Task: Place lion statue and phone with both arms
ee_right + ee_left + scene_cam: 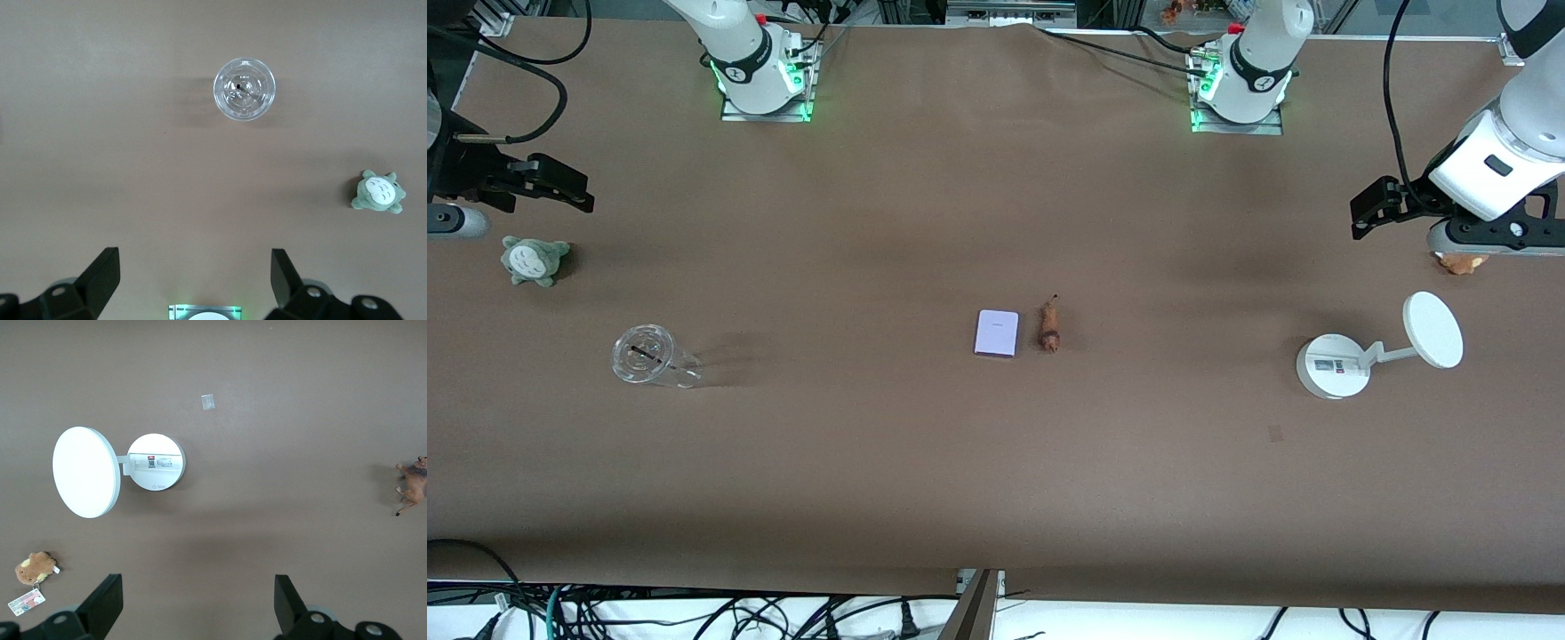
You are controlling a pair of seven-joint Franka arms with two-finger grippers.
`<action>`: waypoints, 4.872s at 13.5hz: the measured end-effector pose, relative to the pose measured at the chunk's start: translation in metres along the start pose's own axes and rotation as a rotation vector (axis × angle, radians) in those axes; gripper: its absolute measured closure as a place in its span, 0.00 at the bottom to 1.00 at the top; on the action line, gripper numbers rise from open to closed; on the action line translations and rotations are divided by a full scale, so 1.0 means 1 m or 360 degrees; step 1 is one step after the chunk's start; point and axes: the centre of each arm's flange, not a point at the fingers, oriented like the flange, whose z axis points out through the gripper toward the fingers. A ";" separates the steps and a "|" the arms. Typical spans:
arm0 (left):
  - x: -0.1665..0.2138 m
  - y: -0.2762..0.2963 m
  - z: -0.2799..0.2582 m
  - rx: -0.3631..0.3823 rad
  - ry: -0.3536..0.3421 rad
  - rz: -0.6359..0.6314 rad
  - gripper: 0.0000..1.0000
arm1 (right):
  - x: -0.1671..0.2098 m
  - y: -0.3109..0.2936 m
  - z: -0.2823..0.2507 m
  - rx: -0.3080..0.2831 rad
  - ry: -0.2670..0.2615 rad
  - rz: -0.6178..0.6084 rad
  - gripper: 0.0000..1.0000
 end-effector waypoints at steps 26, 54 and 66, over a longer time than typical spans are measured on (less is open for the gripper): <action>0.040 0.164 0.151 -0.0128 -0.0246 -0.0027 0.00 | 0.041 -0.003 0.061 0.0007 -0.0127 -0.0002 0.00; 0.030 0.366 0.328 -0.0065 0.0212 -0.0055 0.64 | 0.122 -0.264 0.299 -0.0045 0.0047 -0.0024 0.00; 0.097 0.131 0.280 0.0293 -0.0048 -0.0239 0.64 | 0.061 -0.437 0.369 0.0131 0.0258 0.0281 0.00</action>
